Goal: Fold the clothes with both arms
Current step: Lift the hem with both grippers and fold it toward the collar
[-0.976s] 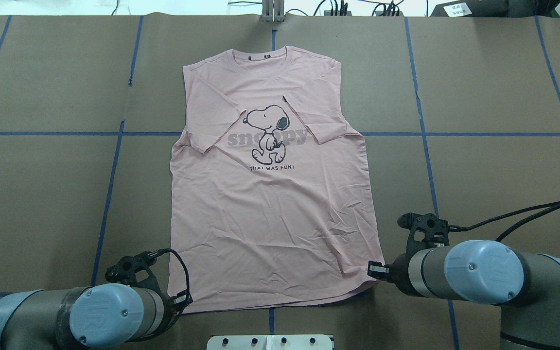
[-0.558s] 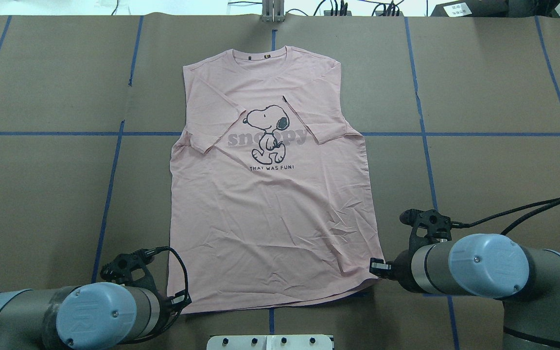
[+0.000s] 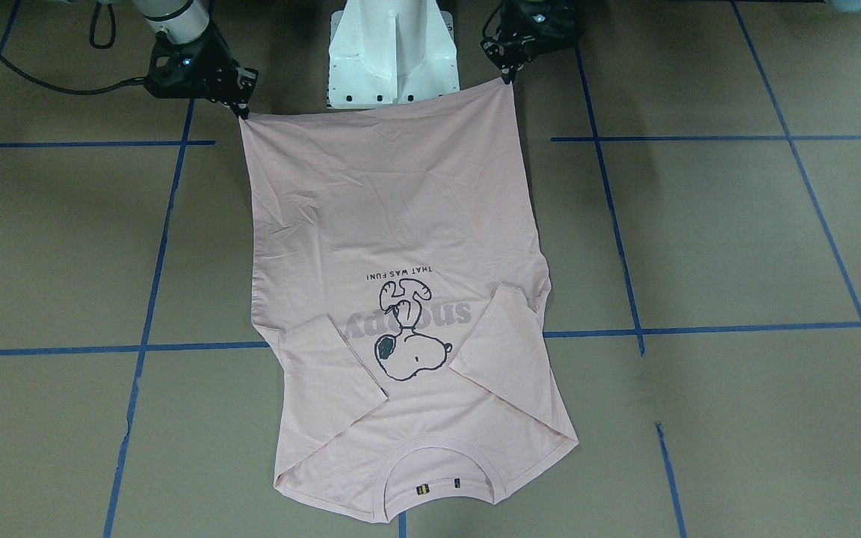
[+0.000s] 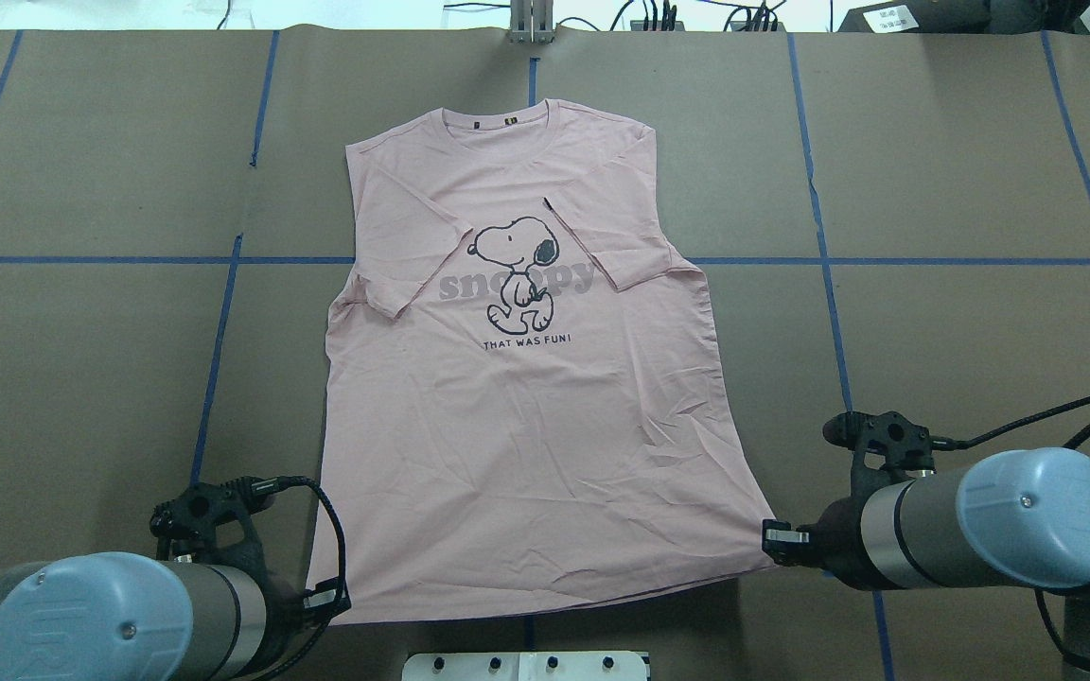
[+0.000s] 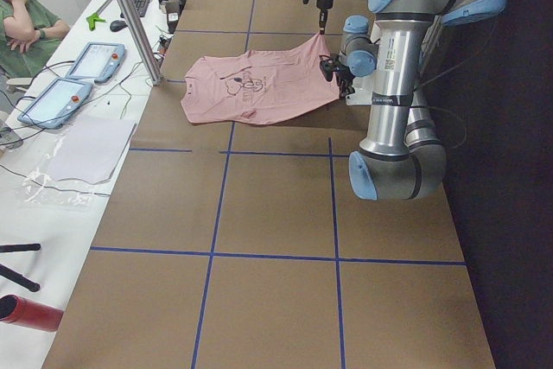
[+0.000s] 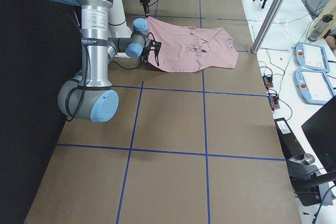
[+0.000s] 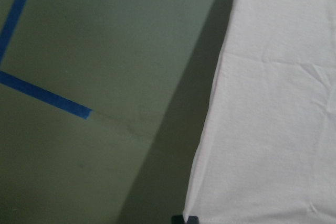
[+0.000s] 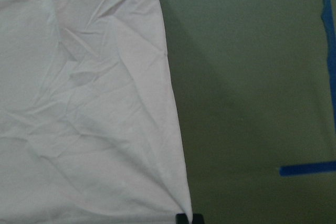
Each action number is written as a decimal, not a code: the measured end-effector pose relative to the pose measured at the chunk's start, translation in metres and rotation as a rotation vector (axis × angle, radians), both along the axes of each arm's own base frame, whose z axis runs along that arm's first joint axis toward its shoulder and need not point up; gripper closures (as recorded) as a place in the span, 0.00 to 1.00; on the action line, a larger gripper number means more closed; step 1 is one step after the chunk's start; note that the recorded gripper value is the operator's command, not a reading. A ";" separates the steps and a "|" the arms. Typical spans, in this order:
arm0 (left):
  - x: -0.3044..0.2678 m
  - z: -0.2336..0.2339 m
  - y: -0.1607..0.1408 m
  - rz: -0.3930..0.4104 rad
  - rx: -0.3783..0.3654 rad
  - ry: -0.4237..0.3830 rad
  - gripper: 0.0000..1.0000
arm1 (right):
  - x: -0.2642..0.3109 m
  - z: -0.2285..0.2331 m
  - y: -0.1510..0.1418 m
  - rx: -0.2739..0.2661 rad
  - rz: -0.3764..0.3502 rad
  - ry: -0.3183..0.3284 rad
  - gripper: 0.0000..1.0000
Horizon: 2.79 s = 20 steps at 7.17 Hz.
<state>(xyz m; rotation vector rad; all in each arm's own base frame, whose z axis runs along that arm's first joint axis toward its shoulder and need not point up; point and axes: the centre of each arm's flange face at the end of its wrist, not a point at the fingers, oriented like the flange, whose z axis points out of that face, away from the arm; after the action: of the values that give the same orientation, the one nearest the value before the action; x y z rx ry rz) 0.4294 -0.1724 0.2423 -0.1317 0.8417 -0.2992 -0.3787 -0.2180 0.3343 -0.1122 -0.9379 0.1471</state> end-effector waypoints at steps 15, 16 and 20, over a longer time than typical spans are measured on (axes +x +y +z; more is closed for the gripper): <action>-0.025 0.039 -0.340 -0.171 0.297 -0.122 1.00 | -0.050 -0.054 -0.385 0.476 0.070 0.123 1.00; -0.013 0.061 -0.378 -0.203 0.303 -0.118 1.00 | -0.062 -0.049 -0.403 0.480 0.073 0.123 1.00; 0.007 0.129 -0.436 -0.244 0.314 -0.112 1.00 | -0.074 -0.024 -0.422 0.481 0.076 0.126 1.00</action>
<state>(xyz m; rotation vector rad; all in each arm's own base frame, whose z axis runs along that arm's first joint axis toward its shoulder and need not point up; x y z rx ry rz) 0.4367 -0.6080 0.3708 0.2808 0.7841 -0.3950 -0.4526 -0.6402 0.3106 0.3736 -0.8294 -0.0048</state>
